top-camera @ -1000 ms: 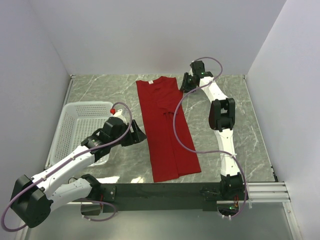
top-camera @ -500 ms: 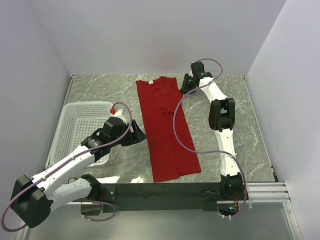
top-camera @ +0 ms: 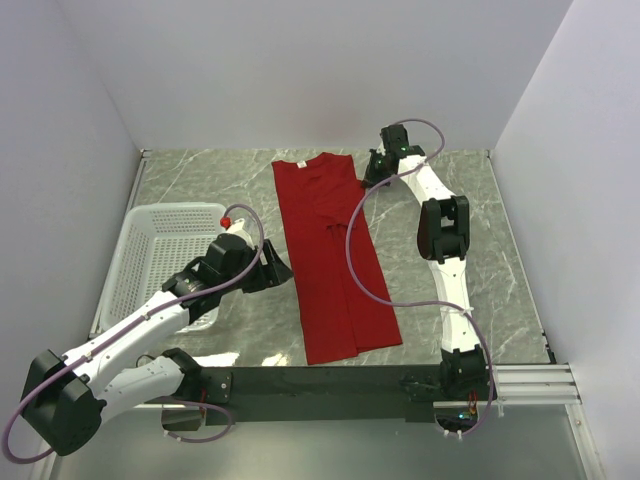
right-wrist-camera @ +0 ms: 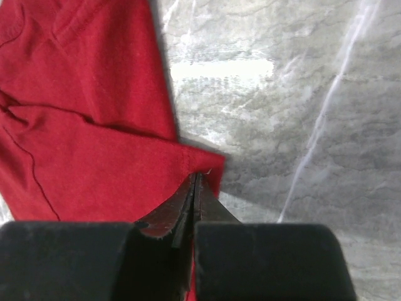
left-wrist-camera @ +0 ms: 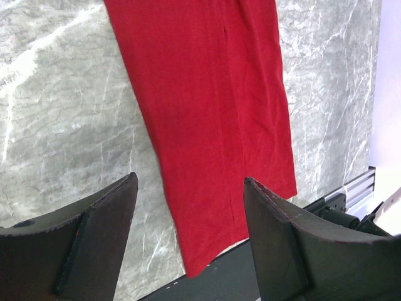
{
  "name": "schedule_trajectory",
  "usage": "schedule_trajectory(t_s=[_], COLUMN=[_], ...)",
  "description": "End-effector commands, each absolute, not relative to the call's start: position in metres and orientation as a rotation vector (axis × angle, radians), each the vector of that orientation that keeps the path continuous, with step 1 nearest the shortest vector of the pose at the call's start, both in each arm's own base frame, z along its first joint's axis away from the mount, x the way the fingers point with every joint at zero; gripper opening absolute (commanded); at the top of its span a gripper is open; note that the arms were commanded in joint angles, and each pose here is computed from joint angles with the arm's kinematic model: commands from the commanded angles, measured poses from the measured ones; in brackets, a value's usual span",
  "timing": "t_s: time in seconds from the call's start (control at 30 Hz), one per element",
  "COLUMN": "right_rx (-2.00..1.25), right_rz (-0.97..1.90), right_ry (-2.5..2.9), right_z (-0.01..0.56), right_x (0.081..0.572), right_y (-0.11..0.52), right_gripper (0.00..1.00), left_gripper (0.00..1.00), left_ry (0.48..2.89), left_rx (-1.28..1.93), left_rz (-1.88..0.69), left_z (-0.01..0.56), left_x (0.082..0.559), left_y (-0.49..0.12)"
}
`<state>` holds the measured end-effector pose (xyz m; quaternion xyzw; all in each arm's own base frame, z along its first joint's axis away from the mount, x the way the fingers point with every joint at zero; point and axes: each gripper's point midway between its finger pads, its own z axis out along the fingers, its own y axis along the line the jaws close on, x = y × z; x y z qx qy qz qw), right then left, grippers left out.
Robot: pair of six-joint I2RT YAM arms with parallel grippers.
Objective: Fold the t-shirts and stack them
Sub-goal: Fold the tshirt
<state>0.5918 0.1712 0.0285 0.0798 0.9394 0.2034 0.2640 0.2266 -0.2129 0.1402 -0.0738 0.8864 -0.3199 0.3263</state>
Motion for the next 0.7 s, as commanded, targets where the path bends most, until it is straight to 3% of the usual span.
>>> schedule_trajectory(t_s=[0.0, 0.3, 0.37, 0.4, 0.43, 0.5, 0.67], right_rx=[0.192, 0.163, 0.182, 0.197, 0.203, 0.212, 0.224], right_rz=[0.589, 0.624, 0.631, 0.629, 0.626, 0.617, 0.613], right_ry=[2.504, 2.397, 2.407, 2.419, 2.421, 2.438, 2.427], right_z=[0.035, 0.081, 0.078, 0.074, 0.073, 0.067, 0.073], right_x=[0.598, 0.606, 0.603, 0.601, 0.6, 0.595, 0.593], right_y=[0.174, 0.176, 0.174, 0.171, 0.17, 0.167, 0.162], right_gripper=[0.0, 0.0, 0.09, 0.25, 0.32, 0.39, 0.4], left_gripper=[0.74, 0.74, 0.74, 0.74, 0.74, 0.74, 0.74], left_ry=[2.254, 2.25, 2.249, 2.249, 2.251, 2.247, 2.246], left_rx=[-0.201, -0.199, -0.196, -0.198, -0.201, -0.203, -0.205], left_rz=[-0.868, -0.868, -0.865, -0.865, -0.866, -0.87, -0.874], left_z=[0.165, 0.167, 0.166, 0.166, 0.165, 0.165, 0.163], left_x=[0.234, 0.235, 0.235, 0.235, 0.234, 0.234, 0.234], left_y=[-0.215, -0.215, -0.215, -0.214, -0.214, -0.214, -0.214])
